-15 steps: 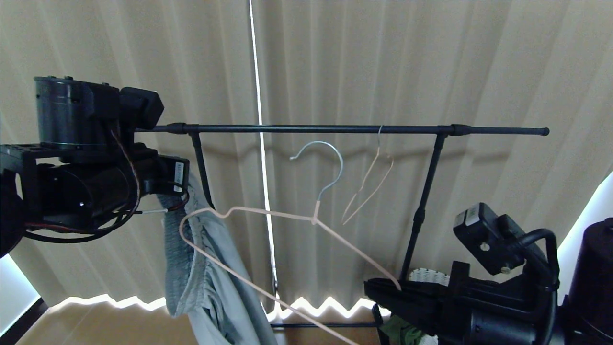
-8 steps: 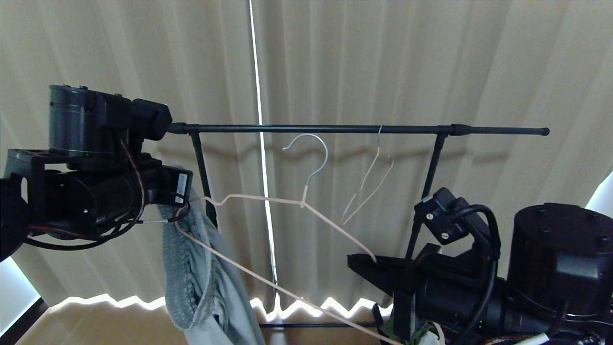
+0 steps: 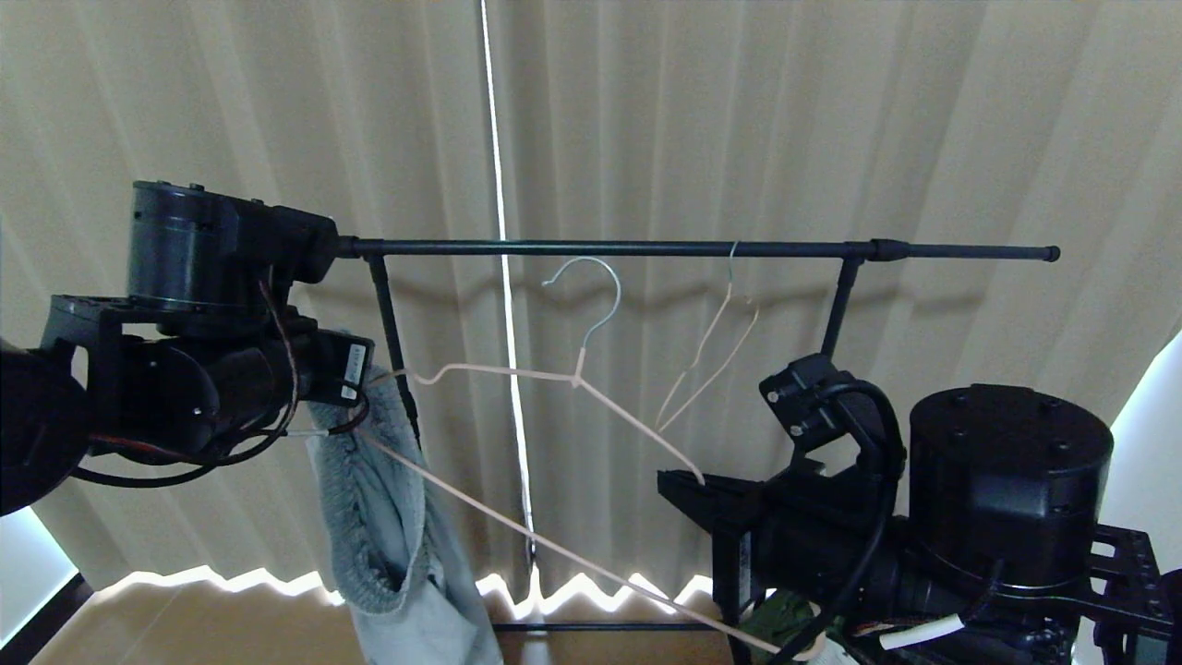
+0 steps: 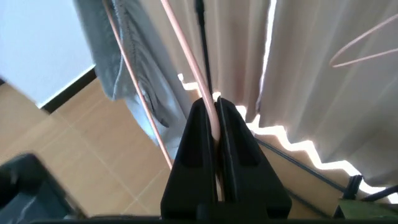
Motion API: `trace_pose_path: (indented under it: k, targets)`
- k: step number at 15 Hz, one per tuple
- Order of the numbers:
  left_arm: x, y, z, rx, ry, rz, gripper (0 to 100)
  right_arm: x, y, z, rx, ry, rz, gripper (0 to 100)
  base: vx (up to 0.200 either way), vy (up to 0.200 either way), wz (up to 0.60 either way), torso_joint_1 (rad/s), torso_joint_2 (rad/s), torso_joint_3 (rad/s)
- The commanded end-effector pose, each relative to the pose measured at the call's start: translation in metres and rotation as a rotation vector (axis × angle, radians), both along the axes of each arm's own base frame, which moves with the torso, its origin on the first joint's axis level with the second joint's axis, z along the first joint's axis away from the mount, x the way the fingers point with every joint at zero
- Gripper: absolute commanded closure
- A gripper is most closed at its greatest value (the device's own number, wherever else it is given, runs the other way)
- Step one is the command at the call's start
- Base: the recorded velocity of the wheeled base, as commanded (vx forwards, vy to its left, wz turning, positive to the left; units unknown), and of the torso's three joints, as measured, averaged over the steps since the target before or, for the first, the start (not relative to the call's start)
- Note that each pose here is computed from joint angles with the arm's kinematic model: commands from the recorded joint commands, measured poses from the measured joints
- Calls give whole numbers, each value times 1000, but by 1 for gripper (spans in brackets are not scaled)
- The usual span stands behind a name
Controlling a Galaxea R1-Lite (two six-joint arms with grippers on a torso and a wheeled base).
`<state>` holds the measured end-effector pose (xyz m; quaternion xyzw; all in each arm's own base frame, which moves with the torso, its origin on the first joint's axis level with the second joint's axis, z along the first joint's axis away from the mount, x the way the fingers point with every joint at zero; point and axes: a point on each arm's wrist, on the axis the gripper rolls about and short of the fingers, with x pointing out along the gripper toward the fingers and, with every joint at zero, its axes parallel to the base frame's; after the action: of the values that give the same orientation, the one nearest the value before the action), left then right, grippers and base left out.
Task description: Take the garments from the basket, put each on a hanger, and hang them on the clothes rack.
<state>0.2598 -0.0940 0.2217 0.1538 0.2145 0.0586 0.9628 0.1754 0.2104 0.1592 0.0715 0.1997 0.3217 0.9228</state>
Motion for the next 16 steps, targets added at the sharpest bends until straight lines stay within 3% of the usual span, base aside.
trace_pose_path:
  k: [1, 9, 12, 16]
  targets:
    - [0, 0, -3, 24, 18, 23, 100, 7, 9, -3, 15, 19, -11, 100, 0, 0, 0, 0, 0, 0]
    - [7, -4, 5, 6, -15, 22, 100, -2, 13, -4, 72, 52, 12, 100, 0, 0, 0, 0, 0, 0]
    - [9, -5, 4, 8, -9, 22, 100, -3, 14, -2, 137, 1, 22, 100, 0, 0, 0, 0, 0, 0]
    - [7, -5, 3, 8, -4, 22, 100, -2, 16, -15, 123, 8, 22, 100, 0, 0, 0, 0, 0, 0]
